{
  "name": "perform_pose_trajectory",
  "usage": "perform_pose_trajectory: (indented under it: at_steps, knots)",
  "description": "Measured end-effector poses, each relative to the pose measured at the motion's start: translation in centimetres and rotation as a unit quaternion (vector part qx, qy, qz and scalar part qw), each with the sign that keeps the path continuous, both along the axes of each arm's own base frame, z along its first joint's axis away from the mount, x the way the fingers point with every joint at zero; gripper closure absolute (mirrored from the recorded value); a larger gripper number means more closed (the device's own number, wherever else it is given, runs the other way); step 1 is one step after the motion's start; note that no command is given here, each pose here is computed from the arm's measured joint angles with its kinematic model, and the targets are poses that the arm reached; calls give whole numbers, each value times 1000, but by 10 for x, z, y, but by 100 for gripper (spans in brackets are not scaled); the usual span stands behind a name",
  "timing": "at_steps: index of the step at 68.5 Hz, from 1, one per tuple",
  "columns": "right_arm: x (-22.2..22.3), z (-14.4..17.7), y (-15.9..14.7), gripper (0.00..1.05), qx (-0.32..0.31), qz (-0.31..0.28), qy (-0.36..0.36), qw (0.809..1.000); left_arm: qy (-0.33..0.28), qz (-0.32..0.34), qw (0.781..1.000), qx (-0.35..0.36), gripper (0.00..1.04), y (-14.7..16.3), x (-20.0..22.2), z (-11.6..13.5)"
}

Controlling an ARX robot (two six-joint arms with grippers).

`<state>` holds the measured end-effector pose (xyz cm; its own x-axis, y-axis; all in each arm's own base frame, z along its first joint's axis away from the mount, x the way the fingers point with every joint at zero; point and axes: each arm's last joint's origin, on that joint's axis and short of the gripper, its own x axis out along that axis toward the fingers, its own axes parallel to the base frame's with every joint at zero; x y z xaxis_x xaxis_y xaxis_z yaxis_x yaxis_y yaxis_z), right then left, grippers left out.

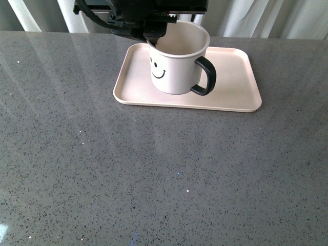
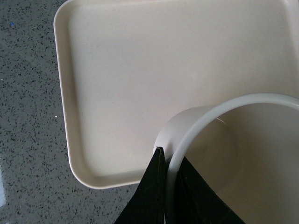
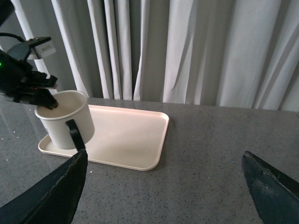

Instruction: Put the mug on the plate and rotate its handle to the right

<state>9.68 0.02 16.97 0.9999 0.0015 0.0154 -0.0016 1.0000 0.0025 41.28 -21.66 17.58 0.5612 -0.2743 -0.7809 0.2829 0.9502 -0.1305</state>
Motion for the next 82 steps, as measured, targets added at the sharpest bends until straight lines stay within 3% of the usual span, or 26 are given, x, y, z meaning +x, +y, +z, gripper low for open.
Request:
perform_pose_trajectory:
  at_steps: [30,45,62,77,82]
  knots:
    - [0,0,0,9,0,0,0,1000,19,-3,1000,-4,103,-21,39,-22]
    - [0,0,0,9,0,0,0,1000,37,-4,999,2,103,-27,40,-40]
    - [0,0,0,9,0,0,0,1000,34,-7,999,-3,103,-30,39,-39]
    - [0,0,0,9,0,0,0,1000,28,-8,1000,-9,71,-30,39,-39]
    - [0,0,0,9,0,0,0,1000,26,-9,1000,-9,55,-29,36,-38]
